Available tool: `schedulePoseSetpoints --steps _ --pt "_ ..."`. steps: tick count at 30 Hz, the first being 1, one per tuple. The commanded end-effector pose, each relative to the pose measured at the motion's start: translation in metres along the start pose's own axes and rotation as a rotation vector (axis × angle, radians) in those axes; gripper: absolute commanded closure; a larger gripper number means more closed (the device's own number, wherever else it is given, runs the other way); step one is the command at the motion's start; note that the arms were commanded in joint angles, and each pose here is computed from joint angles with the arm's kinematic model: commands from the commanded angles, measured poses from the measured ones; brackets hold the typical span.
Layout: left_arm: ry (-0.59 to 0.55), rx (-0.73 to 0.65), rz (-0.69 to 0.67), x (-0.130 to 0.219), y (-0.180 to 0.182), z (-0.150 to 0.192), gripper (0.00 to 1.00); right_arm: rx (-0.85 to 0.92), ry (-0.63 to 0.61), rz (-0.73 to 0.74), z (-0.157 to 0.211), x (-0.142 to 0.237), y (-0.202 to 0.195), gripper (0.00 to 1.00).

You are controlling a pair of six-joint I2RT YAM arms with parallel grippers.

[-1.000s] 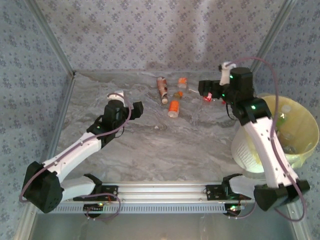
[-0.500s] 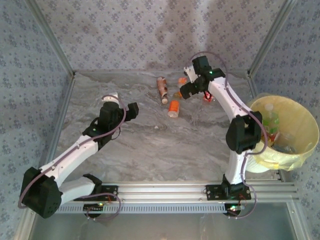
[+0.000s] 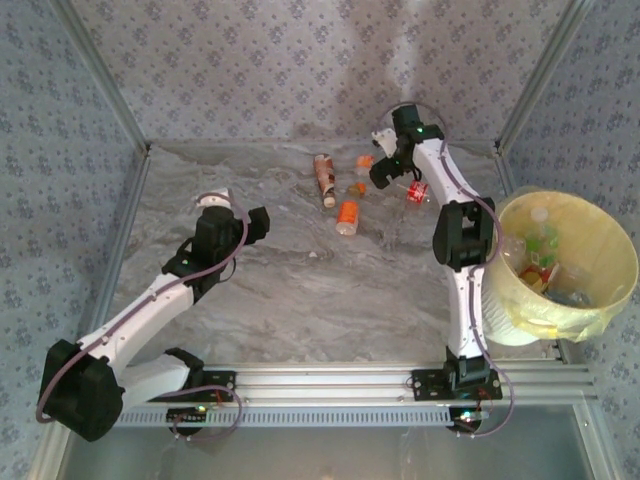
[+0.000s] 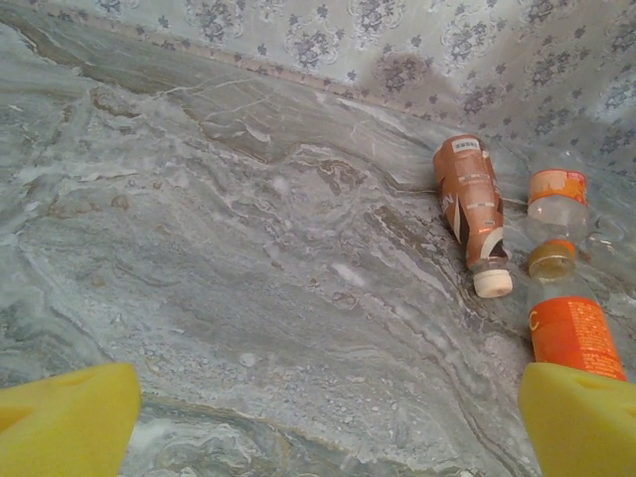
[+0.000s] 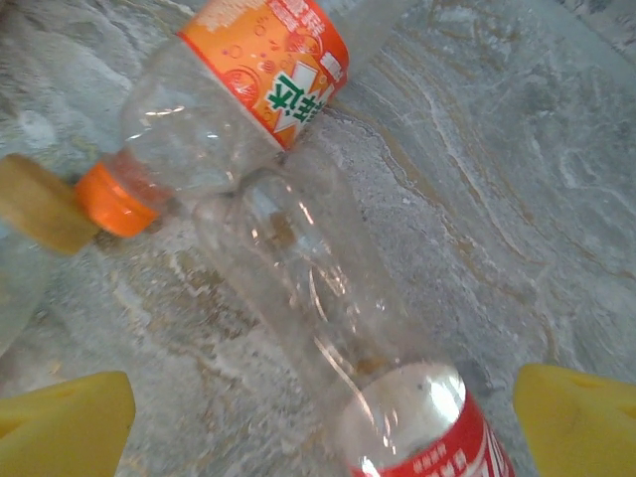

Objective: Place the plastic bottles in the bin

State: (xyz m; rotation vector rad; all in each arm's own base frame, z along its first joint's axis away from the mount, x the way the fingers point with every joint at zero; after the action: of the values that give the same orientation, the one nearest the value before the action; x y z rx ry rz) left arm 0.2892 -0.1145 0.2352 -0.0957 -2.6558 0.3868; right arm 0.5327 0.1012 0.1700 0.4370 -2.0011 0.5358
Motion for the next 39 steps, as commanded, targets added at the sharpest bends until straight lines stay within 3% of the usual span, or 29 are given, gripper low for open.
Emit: schedulePoseSetpoints --steps 1,12,15,18,23,30,39 --pt "0.005 -0.004 -0.055 -0.002 0.010 0.003 0.02 0.006 0.011 -0.054 0.001 -0.018 -0.003 0.00" --pt "0.069 0.006 -0.074 -0.028 0.008 0.010 0.02 0.063 0.199 -0.189 0.033 -0.065 0.019 0.06" --pt "0.081 0.009 -0.068 -0.033 0.006 0.013 0.02 0.058 0.235 -0.153 0.036 -0.068 0.023 0.14" --pt "0.087 0.014 -0.062 -0.036 0.005 0.014 0.02 0.007 0.228 -0.095 0.031 -0.067 0.020 0.38" --pt "0.090 0.021 -0.057 -0.038 0.005 0.016 0.02 -0.062 0.228 -0.027 0.026 -0.058 0.018 0.46" --pt "0.093 0.022 -0.030 -0.037 0.002 0.016 0.02 -0.162 0.126 0.053 0.015 -0.010 0.020 0.53" --pt "0.096 0.030 0.040 -0.036 -0.005 0.017 0.02 -0.208 -0.114 0.138 0.013 0.097 0.037 0.60"
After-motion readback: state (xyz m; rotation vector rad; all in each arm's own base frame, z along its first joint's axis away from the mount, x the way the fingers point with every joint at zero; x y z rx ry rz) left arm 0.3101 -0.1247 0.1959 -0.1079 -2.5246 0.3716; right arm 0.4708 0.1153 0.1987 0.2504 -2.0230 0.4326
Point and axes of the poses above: each hand's point on the last joint's axis, 136 mm out from that joint toward the fingers, its own x axis back along the fingers, its own y axis along the line the jaws close on, z = x × y, the point moved 6 cm from there along x, back along the fingers, and after that the axes turned 2 degrees about -x, right-handed, at the moved point
